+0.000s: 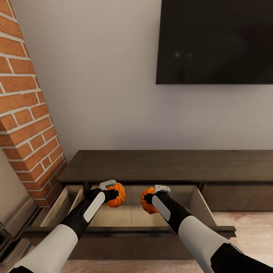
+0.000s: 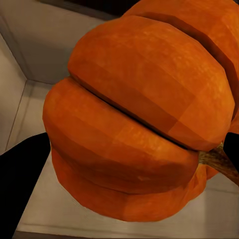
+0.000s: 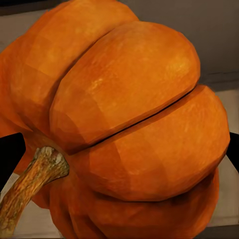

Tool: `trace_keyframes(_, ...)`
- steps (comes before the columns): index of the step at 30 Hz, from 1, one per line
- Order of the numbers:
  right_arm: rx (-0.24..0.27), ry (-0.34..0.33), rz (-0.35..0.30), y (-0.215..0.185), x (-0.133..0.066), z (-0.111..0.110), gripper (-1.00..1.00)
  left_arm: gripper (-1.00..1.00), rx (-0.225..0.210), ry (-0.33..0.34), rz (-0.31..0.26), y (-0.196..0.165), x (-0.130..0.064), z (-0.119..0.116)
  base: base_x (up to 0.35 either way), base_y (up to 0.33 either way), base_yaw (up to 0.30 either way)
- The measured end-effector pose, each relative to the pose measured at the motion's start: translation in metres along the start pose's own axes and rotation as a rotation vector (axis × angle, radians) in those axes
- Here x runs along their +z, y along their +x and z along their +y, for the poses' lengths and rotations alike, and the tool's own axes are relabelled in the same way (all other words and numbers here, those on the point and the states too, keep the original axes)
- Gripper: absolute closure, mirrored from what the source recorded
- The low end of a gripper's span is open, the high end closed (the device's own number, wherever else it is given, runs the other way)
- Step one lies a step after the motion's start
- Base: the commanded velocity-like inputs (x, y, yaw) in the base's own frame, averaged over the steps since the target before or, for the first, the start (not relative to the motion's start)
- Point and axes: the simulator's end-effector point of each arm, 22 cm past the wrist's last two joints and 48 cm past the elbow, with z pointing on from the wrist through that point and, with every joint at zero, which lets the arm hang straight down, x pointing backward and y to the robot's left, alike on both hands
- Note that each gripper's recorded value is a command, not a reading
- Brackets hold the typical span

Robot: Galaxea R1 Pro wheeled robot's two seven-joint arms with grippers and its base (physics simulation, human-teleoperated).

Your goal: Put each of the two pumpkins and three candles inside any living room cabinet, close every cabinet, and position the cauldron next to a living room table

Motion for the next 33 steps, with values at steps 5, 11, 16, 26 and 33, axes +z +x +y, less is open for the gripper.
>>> trace_keyframes(5, 0.002, 0.000, -0.002, 0.000, 0.000, 0.000, 1.00, 1.00, 0.000, 0.003, 0.001, 0.000, 0.000, -0.001, 0.161, 0.000, 0.000)
trace_keyframes(11, 0.002, 0.000, -0.002, 0.000, 0.000, 0.000, 1.00, 1.00, 0.001, 0.002, -0.001, 0.000, 0.000, 0.000, 0.053, 0.000, 0.000)
trace_keyframes(16, 0.003, 0.000, 0.002, 0.002, 0.002, 0.000, 1.00, 1.00, 0.001, -0.001, 0.003, 0.001, 0.002, 0.001, 0.002, 0.000, 0.000)
trace_keyframes(26, 0.004, 0.003, 0.043, 0.021, 0.020, -0.002, 1.00, 1.00, -0.002, -0.011, 0.045, 0.020, 0.020, 0.006, 0.000, 0.000, 0.000)
trace_keyframes(33, 0.004, 0.005, 0.071, 0.034, 0.032, -0.004, 1.00, 1.00, -0.002, -0.021, 0.072, 0.033, 0.032, 0.012, 0.000, 0.000, 0.000)
